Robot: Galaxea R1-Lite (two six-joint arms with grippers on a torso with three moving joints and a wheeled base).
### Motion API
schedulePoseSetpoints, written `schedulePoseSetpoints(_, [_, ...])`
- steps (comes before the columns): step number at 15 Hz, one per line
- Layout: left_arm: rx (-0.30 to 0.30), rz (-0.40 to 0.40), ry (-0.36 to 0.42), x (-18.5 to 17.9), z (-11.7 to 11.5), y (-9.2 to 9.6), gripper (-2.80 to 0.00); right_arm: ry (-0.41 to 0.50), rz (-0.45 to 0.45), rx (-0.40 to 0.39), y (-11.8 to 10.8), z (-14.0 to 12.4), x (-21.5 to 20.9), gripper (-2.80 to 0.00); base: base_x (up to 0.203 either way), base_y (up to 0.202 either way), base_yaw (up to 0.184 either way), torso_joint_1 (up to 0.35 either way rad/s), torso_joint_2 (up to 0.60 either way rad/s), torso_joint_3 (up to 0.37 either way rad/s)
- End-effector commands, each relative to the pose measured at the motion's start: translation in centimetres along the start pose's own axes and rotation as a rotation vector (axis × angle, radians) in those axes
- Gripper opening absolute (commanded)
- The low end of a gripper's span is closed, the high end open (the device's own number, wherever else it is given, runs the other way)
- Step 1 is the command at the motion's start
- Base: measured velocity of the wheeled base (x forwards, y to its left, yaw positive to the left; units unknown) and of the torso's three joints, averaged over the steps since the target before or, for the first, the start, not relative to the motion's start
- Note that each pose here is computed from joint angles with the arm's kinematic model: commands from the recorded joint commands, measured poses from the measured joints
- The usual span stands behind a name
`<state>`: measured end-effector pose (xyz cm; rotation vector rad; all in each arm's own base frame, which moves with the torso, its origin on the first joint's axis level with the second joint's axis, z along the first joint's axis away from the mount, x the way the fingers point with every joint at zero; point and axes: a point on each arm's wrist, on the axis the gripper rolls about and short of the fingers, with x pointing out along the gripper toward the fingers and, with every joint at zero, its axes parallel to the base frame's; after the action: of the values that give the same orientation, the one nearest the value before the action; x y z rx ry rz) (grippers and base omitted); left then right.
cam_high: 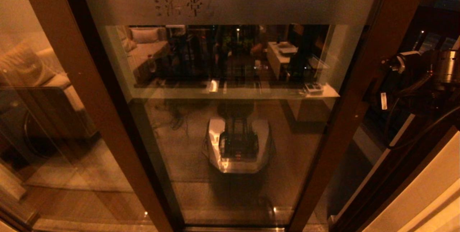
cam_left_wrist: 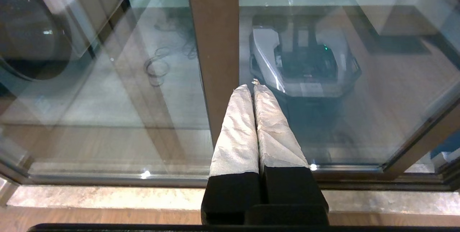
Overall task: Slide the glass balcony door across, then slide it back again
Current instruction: Close the slid door
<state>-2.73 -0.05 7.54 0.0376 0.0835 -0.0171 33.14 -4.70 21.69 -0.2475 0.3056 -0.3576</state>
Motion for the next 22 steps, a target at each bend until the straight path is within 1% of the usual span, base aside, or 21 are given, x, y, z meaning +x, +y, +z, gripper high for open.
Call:
schedulePoseSetpoints(1, [0.000, 0.000, 0.002, 0.0, 0.0, 0.0, -2.80, 0.001, -0.013, -0.008, -0.3, -0.1, 0.2, 0.00, 0.000, 0.000, 0.000, 0.000, 0.00, 0.000])
schedulePoseSetpoints(11, [0.000, 0.000, 0.002, 0.0, 0.0, 0.0, -2.80, 0.004, -0.024, -0.008, -1.1, -0.4, 0.8, 0.00, 0.000, 0.000, 0.000, 0.000, 0.00, 0.000])
schedulePoseSetpoints(15, [0.000, 0.000, 0.002, 0.0, 0.0, 0.0, -2.80, -0.053, -0.065, -0.016, -2.0, -0.6, 1.7, 0.00, 0.000, 0.000, 0.000, 0.000, 0.00, 0.000])
schedulePoseSetpoints(18, [0.000, 0.000, 0.002, 0.0, 0.0, 0.0, -2.80, -0.068, -0.066, -0.012, -2.0, -1.0, 0.7, 0.00, 0.000, 0.000, 0.000, 0.000, 0.00, 0.000])
schedulePoseSetpoints(22, [0.000, 0.000, 0.002, 0.0, 0.0, 0.0, -2.80, -0.089, -0.081, -0.006, -2.1, -1.3, 1.4, 0.00, 0.000, 0.000, 0.000, 0.000, 0.00, 0.000])
